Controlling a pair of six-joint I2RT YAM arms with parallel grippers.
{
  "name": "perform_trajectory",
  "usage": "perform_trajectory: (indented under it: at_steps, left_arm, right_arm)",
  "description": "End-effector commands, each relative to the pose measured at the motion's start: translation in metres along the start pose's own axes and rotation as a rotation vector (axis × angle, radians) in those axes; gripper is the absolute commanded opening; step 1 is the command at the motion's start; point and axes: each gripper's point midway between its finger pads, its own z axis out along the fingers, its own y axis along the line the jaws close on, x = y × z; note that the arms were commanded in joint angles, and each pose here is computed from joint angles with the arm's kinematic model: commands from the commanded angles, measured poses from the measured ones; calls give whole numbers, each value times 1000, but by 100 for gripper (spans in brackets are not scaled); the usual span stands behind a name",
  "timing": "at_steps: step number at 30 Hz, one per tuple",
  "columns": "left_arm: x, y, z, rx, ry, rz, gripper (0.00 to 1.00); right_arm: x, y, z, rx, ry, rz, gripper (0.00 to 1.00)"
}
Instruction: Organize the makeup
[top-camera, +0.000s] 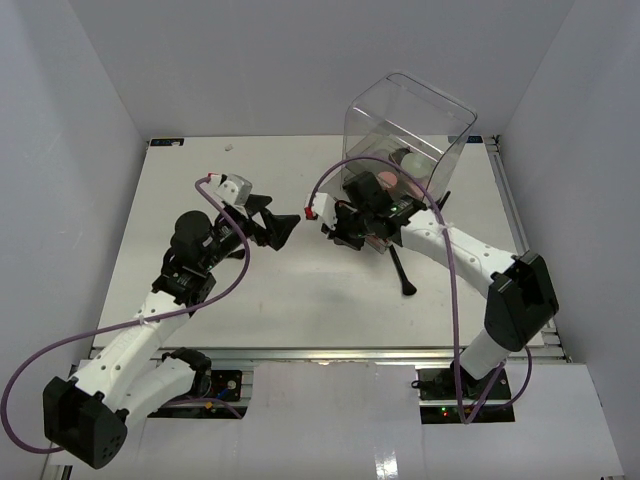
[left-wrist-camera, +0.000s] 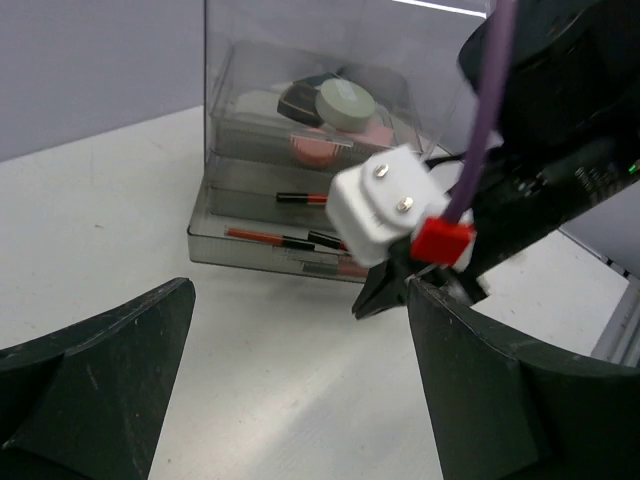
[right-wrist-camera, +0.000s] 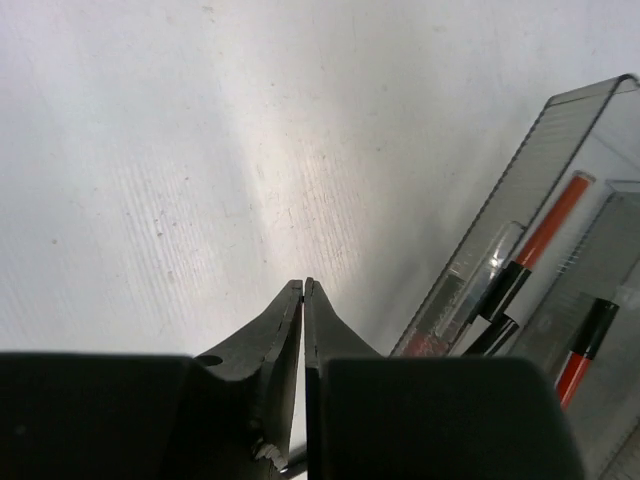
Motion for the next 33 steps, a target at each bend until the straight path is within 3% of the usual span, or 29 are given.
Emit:
perform_trajectory:
  at_steps: [1, 7, 14, 33]
  left_arm:
    - [-1, 13, -4, -71, -15, 24, 98]
    - [-3, 12, -5, -65, -18, 26, 98]
    - [-2, 10, -4, -51, -16, 17, 98]
    - [16, 1, 7, 18, 37, -35, 98]
  right_arm:
    - [9, -34, 20, 157, 87, 97, 9]
    - [34, -76, 33, 408, 203, 164, 9]
    - [59, -131, 10, 721, 290, 183, 14]
    - [100, -183, -19, 846, 361, 206, 26]
